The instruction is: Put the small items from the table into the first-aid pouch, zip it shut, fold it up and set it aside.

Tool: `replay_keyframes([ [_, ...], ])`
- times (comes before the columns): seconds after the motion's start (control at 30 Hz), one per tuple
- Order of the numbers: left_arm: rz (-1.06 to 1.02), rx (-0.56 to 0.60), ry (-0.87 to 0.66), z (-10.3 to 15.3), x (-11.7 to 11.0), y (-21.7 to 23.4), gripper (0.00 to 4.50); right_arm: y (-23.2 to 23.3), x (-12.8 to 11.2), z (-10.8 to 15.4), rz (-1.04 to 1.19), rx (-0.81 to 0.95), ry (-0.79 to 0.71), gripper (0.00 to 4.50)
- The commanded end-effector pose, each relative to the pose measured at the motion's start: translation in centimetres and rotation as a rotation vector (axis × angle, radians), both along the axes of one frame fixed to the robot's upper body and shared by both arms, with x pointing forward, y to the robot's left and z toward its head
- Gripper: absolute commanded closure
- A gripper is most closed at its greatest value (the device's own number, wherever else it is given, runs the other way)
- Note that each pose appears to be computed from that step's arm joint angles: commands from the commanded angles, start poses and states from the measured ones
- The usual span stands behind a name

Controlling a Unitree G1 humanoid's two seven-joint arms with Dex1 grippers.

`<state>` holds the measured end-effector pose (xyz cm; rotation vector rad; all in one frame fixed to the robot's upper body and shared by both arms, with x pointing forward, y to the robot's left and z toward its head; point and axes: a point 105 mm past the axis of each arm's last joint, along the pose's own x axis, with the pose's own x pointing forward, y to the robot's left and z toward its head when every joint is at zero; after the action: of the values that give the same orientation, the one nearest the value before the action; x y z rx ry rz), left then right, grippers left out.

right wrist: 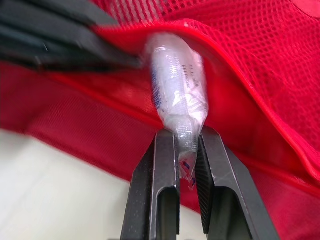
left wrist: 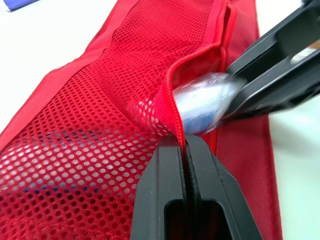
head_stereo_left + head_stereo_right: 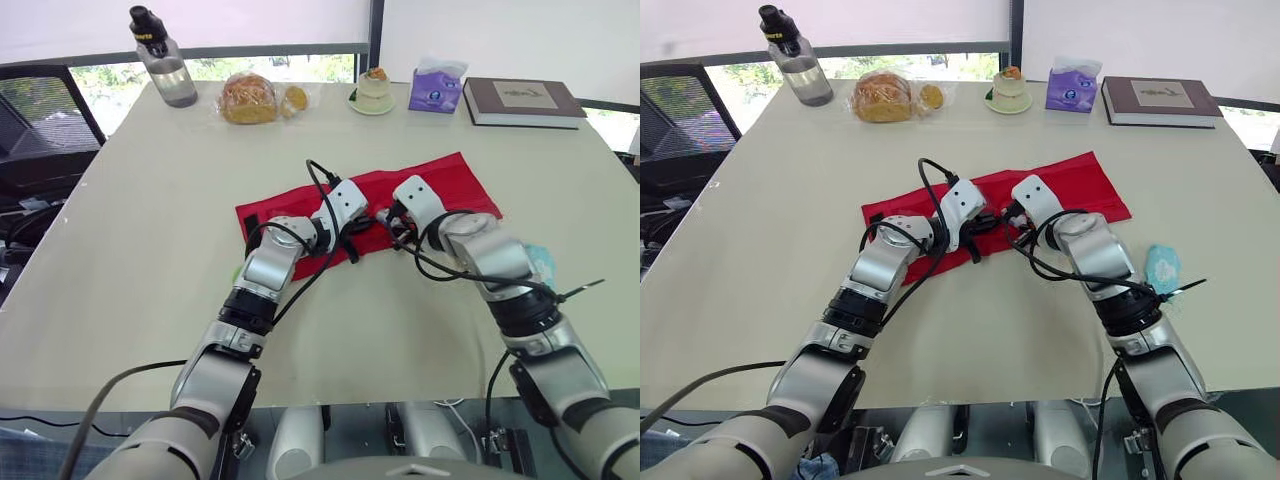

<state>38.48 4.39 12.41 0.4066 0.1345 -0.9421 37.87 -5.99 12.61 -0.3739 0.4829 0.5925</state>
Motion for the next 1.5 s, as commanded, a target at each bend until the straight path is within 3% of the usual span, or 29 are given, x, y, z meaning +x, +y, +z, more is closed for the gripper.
replay_keyframes([
  [0.03,-0.078,-0.020,-0.036,1.2,-0.8,-1.8,4.50,1.2,0.4,2.4,0.023,0.060,-0.084,4.42],
  [0.43,-0.054,-0.020,-0.049,1.3,-0.4,-0.9,4.50,0.0,0.2,2.5,0.028,0.066,-0.127,4.42],
  [0.5,-0.046,-0.018,-0.049,1.2,-0.2,-0.7,4.50,-0.3,0.1,2.5,0.030,0.065,-0.135,3.54],
  [0.53,-0.041,-0.018,-0.048,1.2,-0.1,-0.5,4.50,-0.5,0.0,2.6,0.032,0.066,-0.137,3.42],
  [0.6,-0.031,-0.018,-0.047,1.2,0.1,-0.3,4.50,-0.7,-0.2,2.6,0.038,0.070,-0.137,2.19],
  [0.7,-0.024,-0.016,-0.046,1.2,0.3,0.0,4.50,-0.9,-0.6,2.7,0.054,0.080,-0.140,0.96],
  [1.17,0.014,-0.076,-0.009,1.5,1.0,0.9,4.50,-4.1,-2.8,3.0,0.117,0.049,-0.134,0.96],
  [1.4,-0.013,-0.081,0.012,1.2,0.7,0.9,4.50,-4.5,-2.9,2.7,0.121,0.036,-0.154,4.18],
  [1.43,-0.018,-0.084,0.015,1.2,0.7,0.8,4.50,-4.4,-2.9,2.6,0.123,0.039,-0.157,4.46],
  [1.5,-0.026,-0.090,0.022,1.2,0.5,0.7,4.50,-4.1,-2.7,2.4,0.124,0.045,-0.162,4.46],
])
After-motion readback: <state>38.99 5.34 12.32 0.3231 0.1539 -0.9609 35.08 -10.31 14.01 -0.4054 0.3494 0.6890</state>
